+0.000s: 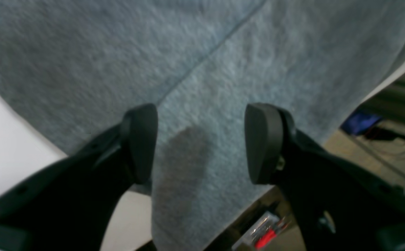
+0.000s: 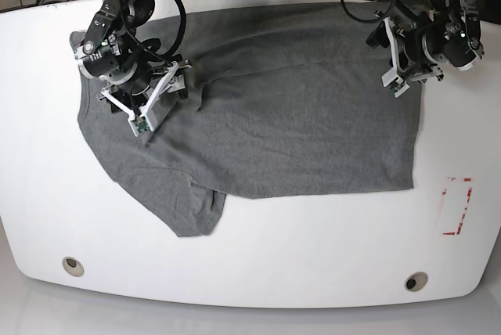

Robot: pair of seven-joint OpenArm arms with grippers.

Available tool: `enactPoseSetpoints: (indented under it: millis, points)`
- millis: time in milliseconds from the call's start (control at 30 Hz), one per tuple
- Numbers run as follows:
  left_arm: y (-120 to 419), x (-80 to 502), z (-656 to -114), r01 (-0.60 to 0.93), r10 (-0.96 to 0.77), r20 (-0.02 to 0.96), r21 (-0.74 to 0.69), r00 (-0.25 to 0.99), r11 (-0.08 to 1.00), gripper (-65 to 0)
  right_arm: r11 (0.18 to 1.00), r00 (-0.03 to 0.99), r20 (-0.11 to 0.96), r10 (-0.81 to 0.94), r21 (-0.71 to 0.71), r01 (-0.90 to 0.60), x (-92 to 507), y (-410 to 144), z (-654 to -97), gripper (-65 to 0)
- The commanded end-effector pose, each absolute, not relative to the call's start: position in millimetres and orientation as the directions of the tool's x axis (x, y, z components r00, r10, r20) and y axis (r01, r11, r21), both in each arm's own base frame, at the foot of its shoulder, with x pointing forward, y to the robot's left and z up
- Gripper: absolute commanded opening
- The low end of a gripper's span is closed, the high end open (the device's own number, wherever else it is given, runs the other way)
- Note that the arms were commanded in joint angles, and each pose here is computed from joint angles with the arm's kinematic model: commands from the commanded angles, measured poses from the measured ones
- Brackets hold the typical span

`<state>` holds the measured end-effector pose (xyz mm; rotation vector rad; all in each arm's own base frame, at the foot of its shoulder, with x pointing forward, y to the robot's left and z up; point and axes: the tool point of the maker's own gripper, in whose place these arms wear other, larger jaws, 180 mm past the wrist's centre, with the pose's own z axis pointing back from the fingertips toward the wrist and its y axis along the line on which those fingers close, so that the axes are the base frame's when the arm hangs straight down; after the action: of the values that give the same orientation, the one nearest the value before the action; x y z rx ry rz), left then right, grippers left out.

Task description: Fold the T-shirt properly

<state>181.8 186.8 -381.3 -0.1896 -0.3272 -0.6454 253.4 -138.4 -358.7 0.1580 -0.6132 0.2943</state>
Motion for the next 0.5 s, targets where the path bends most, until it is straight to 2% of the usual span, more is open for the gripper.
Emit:
enactPoseSetpoints:
  millis: [0,267,467]
  points:
    - [192,184,-378,0.625,-0.576,0.351,-0.037,0.739,0.78,-27.8,0.928,0.727,0.644,0.238,0.071,-0.367,266,-120,-344,-17.6]
    - [193,179,-384,0.652,-0.618,0.304,-0.014,0.725,0.758,-27.8,0.862,0.662,0.685,0.304,0.098,-0.497,273,-72,-343,-17.6]
    - [193,179,-384,0.653,-0.618,0.304,-0.015,0.725,0.758,-27.8,0.855,0.66,0.683,0.312,0.101,-0.508,277,-69,-359,-17.8]
